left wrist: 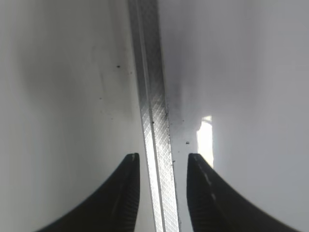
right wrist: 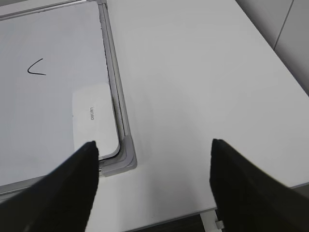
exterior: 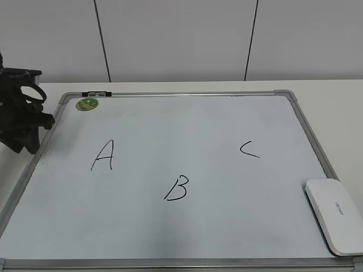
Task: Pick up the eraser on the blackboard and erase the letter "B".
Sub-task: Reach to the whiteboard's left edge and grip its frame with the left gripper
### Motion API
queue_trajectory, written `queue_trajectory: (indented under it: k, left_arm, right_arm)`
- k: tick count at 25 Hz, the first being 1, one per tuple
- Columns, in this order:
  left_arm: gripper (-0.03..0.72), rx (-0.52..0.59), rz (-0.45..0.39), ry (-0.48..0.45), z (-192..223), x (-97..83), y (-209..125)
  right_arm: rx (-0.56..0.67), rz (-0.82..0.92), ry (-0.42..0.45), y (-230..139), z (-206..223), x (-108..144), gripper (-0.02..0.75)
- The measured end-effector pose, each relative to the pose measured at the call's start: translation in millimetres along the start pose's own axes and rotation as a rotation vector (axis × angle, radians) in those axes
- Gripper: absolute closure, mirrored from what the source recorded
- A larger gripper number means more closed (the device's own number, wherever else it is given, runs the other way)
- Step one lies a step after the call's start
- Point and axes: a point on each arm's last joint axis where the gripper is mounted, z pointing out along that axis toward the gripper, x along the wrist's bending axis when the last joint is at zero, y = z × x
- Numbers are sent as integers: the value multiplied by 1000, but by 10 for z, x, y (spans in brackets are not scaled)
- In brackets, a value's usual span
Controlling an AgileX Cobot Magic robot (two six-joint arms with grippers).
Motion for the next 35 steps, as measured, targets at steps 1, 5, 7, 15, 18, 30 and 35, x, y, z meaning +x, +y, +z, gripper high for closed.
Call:
queue_trajectory:
  k: [1,5,7,15,18,30,35]
  left_arm:
    - [446,14,1,-1,62,-12,-1]
    - [446,57,1,0,240,-10,-8]
    - [446,62,-1,1,277,-11,-8]
    - [446,14,-21,19,284,27,42]
    - [446,7,-16,26,284,34,49]
    - [446,9,-13,28,399,32,68]
    - [446,12,-13,28,407,31,65]
  right_arm:
    - [0,0,0,0,0,0,204]
    - [0,0,0,0,0,0,204]
    - [0,0,0,0,0,0,204]
    - [0,0,0,0,0,0,204]
    - [0,0,0,0,0,0,204]
    - [0,0,0,0,0,0,204]
    - [0,0,0,0,0,0,204]
